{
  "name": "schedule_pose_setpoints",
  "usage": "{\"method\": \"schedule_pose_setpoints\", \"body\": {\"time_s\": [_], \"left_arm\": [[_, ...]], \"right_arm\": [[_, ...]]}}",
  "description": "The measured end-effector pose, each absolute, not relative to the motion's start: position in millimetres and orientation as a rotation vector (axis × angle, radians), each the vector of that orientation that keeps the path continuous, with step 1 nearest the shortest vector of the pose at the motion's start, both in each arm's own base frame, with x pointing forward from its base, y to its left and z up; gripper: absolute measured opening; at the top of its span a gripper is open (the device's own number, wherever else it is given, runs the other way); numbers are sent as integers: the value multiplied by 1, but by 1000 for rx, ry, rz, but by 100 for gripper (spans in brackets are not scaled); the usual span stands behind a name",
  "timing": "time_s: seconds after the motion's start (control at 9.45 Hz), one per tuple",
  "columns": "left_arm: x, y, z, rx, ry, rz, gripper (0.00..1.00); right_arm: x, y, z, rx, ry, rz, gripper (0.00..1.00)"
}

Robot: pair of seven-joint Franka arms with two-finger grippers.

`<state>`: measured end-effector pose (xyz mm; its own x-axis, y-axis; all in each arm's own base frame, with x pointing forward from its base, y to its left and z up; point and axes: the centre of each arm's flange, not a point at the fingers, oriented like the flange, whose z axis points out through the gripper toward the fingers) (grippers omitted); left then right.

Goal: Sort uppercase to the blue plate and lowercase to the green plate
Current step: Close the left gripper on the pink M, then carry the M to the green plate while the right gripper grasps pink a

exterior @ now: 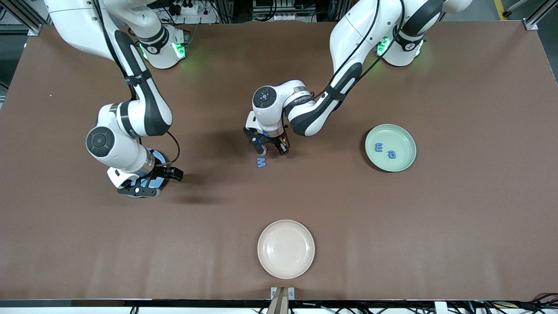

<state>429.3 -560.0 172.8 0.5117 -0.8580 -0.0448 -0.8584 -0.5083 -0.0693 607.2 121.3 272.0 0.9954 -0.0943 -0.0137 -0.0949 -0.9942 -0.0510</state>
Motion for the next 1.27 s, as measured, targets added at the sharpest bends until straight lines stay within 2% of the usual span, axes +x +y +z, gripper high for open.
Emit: {"method": "schedule_pose_setpoints", "body": {"time_s": [0.21,0.42,0.95,1.27], "left_arm": [[428,-559,173,-2658,1512,10,53],[425,-561,175,-2664,1507,10,39],[426,-560,175,-2667,1506,8,39],[438,-556,196,-2720,1464,-12,39]], "right_arm": [[607,121,272,-3086,146,17,100],[607,121,272,-3086,146,17,100],[607,122,271,-3087,145,20,100],[607,125,271,-3087,138,19,100]]}}
